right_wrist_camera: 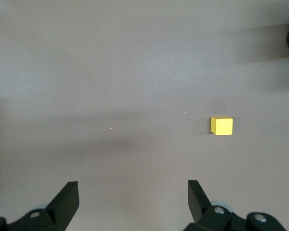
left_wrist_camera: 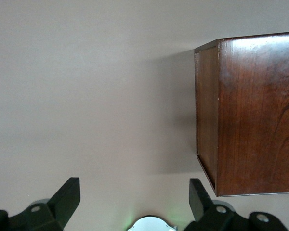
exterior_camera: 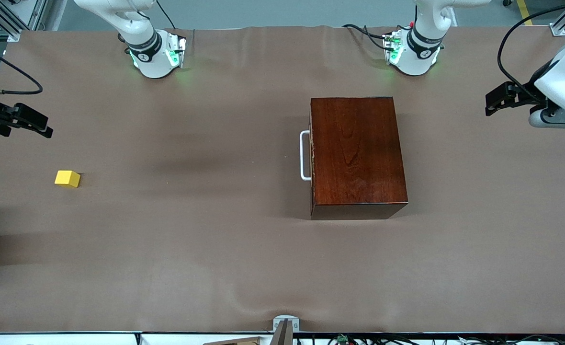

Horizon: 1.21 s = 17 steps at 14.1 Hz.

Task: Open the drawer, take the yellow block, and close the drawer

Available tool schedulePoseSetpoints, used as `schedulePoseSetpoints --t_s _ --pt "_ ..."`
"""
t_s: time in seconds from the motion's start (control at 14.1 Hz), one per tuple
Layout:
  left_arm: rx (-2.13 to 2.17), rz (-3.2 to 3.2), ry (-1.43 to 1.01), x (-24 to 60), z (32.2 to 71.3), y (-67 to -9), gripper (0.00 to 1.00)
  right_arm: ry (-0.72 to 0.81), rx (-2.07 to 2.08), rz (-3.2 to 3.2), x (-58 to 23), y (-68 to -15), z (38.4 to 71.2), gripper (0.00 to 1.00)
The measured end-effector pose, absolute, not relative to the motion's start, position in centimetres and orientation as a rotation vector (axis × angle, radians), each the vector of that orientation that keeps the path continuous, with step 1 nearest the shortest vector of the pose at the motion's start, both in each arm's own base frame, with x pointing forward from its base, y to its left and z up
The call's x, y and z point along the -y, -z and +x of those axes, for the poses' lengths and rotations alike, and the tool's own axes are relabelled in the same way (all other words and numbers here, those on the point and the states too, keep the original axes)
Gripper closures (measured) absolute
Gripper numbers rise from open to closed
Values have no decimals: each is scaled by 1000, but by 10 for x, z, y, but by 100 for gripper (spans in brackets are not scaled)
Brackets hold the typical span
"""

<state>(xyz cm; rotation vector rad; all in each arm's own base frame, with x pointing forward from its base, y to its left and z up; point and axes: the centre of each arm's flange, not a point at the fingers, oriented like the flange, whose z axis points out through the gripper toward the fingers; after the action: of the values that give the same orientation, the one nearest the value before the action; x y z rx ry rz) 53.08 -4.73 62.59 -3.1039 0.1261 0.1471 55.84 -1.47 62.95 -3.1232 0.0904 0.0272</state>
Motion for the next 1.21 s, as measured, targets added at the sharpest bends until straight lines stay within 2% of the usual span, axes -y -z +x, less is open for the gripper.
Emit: schedulePoseSetpoints --t_s 1.21 --pt "-80 -3106 -127 48 531 -630 0 -27 -90 -3123 14 -629 558 0"
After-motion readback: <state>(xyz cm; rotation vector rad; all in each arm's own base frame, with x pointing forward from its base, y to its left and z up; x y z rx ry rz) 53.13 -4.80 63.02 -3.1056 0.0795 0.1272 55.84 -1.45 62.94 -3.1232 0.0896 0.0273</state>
